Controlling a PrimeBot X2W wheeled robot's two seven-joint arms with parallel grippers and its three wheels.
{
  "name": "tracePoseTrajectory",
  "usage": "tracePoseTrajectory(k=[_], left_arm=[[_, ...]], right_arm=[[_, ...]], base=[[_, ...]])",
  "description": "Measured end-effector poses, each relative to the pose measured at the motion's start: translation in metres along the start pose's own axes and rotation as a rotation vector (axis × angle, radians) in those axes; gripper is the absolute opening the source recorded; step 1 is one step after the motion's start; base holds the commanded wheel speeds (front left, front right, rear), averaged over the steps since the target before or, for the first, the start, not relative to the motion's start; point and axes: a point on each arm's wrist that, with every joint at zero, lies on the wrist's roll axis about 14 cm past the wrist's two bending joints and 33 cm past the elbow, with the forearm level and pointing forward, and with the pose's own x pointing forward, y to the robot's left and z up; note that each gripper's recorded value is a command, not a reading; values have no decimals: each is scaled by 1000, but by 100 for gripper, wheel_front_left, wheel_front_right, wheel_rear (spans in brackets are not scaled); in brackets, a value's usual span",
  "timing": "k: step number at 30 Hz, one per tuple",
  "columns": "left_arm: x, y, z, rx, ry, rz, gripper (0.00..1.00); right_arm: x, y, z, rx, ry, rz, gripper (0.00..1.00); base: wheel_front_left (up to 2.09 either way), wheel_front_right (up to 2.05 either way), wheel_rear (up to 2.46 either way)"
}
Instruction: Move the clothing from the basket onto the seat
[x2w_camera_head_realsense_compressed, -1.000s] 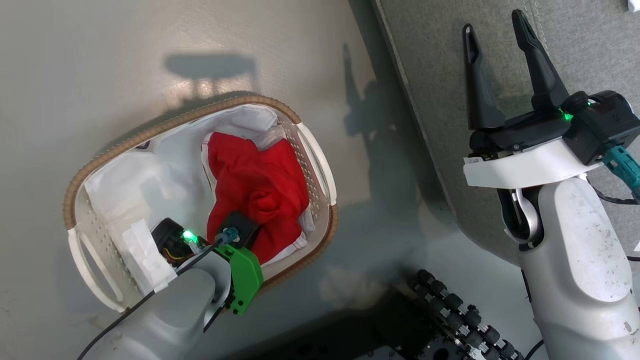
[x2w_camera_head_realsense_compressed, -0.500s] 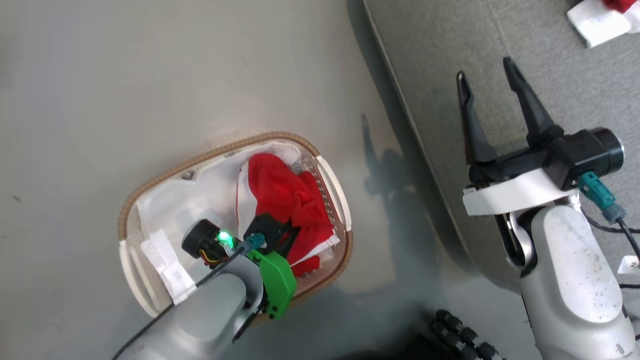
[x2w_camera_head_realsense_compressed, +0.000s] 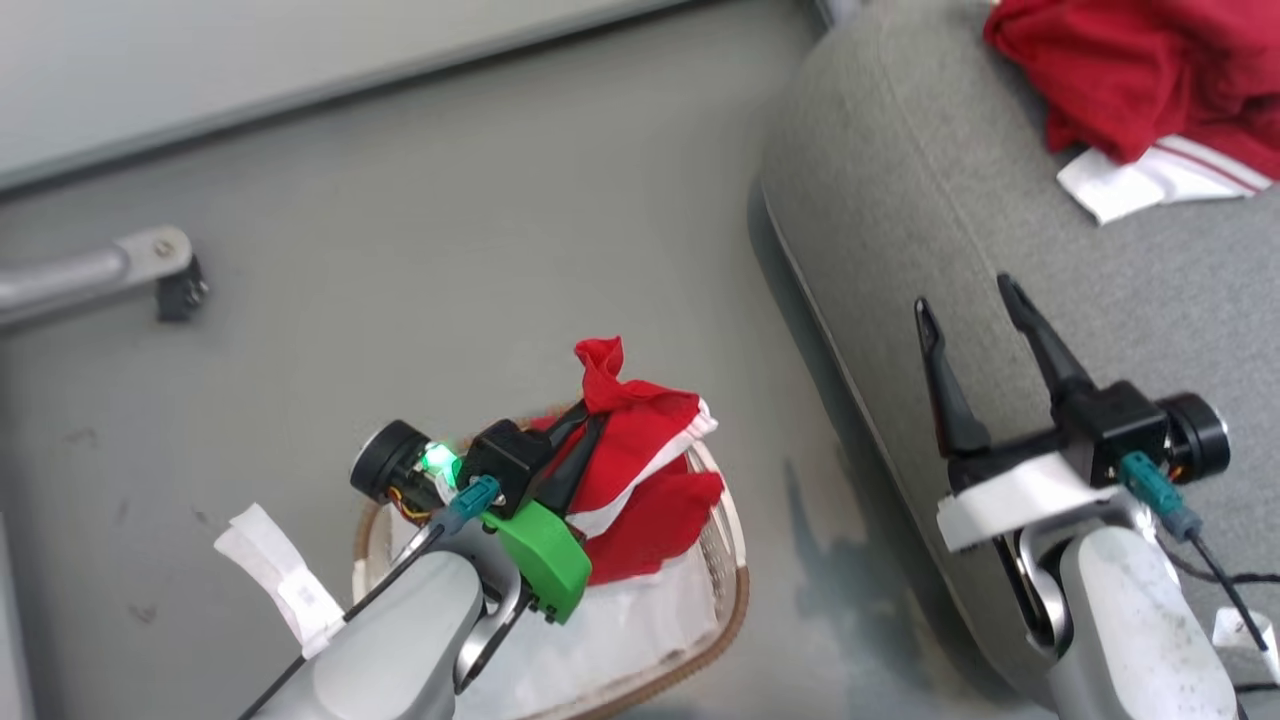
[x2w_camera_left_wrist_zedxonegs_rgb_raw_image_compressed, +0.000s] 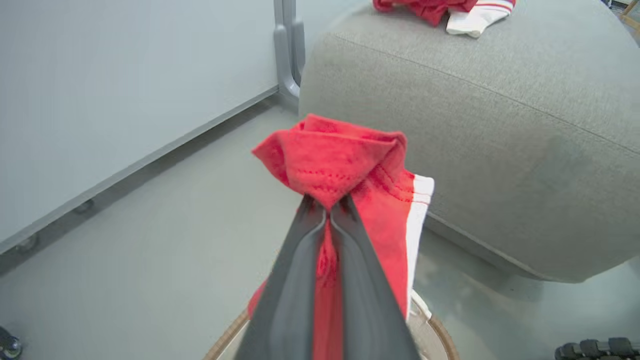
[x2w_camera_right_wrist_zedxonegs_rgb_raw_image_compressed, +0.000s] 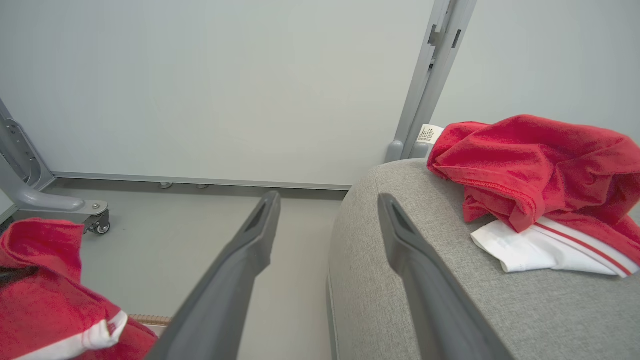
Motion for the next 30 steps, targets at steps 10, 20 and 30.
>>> tracePoseTrajectory(k=[10, 20, 30], left_arm=[[-34, -2, 125, 327, -253, 30, 0], [-68, -1, 250, 627, -453, 90, 0], [-75, 6, 300, 720, -495, 130, 0]], right_arm=[[-33, 19, 38, 11, -86, 45, 100], [-43, 54, 77, 20, -193, 146, 100], [-38, 103, 101, 35, -255, 298, 100]], base=[[0, 0, 0], [0, 0, 0], [0, 0, 0]])
